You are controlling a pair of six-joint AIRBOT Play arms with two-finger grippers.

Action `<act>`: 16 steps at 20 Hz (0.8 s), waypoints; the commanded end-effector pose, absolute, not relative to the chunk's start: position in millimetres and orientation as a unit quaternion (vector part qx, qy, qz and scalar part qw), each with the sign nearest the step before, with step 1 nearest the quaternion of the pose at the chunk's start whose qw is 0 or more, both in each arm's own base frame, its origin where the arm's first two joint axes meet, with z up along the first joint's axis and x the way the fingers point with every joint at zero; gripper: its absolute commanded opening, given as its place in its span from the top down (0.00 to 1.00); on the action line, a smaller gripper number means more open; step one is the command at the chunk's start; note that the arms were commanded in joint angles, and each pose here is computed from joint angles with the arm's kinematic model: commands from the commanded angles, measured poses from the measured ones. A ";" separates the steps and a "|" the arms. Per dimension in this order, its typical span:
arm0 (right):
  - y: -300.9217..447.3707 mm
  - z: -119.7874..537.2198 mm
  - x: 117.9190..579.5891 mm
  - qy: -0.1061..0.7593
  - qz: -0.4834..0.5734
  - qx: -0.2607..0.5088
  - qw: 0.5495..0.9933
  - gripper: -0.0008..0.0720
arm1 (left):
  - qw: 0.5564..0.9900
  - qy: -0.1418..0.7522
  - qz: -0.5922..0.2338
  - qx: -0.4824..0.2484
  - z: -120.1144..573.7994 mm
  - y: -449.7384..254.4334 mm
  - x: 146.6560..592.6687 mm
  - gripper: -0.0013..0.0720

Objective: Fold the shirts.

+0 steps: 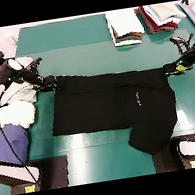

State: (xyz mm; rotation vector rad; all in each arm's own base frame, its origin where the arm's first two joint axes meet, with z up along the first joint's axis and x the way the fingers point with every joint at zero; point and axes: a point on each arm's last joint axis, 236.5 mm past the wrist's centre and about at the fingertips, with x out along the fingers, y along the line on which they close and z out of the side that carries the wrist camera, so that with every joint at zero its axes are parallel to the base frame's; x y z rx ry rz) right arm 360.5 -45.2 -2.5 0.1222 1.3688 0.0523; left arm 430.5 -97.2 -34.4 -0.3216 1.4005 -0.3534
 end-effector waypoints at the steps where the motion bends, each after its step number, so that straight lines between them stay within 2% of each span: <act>1: -41.6 18.9 353.8 0.614 0.024 0.056 0.787 0.46 | 0.740 0.648 -0.143 -0.111 -12.9 -81.1 407.8 0.33; 4: -36.0 46.7 333.0 0.609 0.029 0.051 0.791 0.46 | 0.732 0.669 -0.108 -0.069 -13.6 -57.0 352.8 0.33; 8: -20.6 72.8 330.2 0.578 0.047 0.067 0.812 0.46 | 0.691 0.711 -0.096 -0.086 -51.9 -58.6 254.8 0.33; 10: -14.0 77.1 331.5 0.571 0.056 0.073 0.816 0.46 | 0.673 0.727 -0.089 -0.104 -68.9 -62.5 220.4 0.33; 13: -7.5 77.6 332.1 0.570 0.065 0.077 0.816 0.46 | 0.660 0.733 -0.095 -0.136 -83.4 -75.4 201.8 0.33; 16: -6.9 77.0 329.9 0.574 0.066 0.077 0.813 0.46 | 0.659 0.722 -0.108 -0.179 -85.9 -93.3 203.4 0.33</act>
